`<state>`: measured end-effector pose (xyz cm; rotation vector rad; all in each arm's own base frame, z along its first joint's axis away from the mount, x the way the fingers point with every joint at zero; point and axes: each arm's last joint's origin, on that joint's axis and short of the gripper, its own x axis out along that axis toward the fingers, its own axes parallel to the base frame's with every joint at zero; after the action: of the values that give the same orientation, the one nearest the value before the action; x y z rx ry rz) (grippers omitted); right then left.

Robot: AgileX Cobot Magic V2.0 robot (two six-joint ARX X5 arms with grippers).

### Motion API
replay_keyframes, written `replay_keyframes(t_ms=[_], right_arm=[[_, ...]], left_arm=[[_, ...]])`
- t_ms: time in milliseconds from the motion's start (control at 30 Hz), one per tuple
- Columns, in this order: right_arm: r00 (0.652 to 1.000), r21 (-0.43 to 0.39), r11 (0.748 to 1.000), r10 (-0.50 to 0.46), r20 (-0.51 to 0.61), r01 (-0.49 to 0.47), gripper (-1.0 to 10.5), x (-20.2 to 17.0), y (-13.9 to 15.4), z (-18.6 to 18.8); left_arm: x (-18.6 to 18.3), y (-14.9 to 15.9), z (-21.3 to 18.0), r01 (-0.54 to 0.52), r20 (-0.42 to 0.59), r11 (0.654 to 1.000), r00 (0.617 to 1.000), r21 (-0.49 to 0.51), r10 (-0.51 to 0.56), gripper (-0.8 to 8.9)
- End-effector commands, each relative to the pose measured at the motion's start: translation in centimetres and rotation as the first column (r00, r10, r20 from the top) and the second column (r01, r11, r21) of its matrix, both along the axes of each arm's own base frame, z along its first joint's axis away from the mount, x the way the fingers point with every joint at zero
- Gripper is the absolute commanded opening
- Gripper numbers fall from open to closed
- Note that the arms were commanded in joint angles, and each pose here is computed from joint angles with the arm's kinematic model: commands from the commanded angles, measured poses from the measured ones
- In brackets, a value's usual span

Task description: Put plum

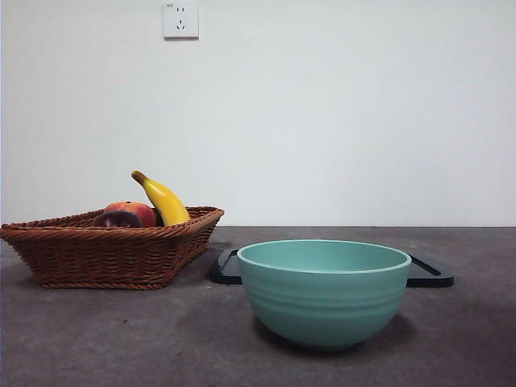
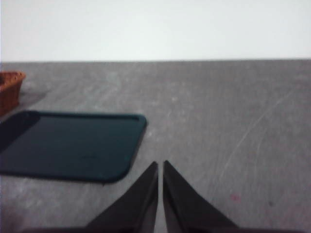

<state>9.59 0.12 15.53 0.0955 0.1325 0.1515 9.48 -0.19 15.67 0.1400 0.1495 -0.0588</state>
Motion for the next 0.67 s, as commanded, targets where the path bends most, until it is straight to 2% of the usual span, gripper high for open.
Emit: replay_keyframes(t_ms=[33,667], right_arm=[[0.999,0.011,1.000,-0.008,-0.035,0.009,0.1,-0.03,-0.03,-0.46],[1.000,0.011,1.000,-0.004,-0.024,0.005,0.1,-0.02,-0.02,-0.33]], left_arm=[[0.08,0.01,-0.75,-0.002,-0.026,1.000,1.000,-0.005,0.002,0.15],[0.08,0.01,-0.75,-0.002,-0.026,1.000,1.000,-0.005,0.002,0.15]])
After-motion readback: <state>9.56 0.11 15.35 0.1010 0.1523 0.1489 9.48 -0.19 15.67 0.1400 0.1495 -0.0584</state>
